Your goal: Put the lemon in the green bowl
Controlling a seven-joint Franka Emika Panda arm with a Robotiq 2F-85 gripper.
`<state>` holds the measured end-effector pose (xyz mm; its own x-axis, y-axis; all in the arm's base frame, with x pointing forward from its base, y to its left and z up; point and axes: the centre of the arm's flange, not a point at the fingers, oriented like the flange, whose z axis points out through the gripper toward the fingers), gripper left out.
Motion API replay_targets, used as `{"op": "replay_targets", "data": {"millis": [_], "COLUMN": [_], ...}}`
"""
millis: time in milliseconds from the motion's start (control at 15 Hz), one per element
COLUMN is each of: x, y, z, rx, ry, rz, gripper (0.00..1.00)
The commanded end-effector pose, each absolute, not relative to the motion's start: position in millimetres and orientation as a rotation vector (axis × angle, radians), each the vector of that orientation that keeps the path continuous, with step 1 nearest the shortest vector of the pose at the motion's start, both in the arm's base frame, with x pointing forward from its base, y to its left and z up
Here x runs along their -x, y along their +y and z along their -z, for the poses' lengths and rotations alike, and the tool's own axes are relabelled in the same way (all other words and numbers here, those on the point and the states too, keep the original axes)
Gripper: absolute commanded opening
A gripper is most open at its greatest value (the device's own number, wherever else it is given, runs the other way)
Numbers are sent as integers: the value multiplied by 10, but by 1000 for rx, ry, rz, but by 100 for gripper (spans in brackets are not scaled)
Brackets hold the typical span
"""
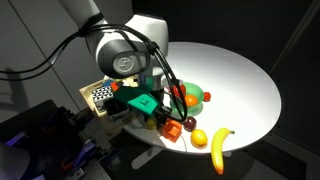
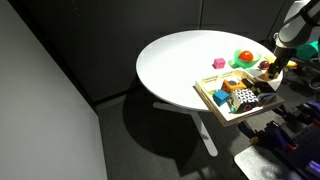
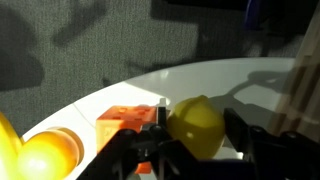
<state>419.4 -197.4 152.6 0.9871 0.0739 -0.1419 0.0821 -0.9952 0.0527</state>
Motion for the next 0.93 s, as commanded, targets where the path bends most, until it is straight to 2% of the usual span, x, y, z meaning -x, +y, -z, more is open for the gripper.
{"op": "replay_targets", "data": {"millis": [0, 867], "x": [-4236, -4974], "y": [-2037, -2291], "z": [-1858, -2464], "rx": [-3073, -3050], "ry": [126, -60], "rz": [202, 136], "gripper": [34, 34]}}
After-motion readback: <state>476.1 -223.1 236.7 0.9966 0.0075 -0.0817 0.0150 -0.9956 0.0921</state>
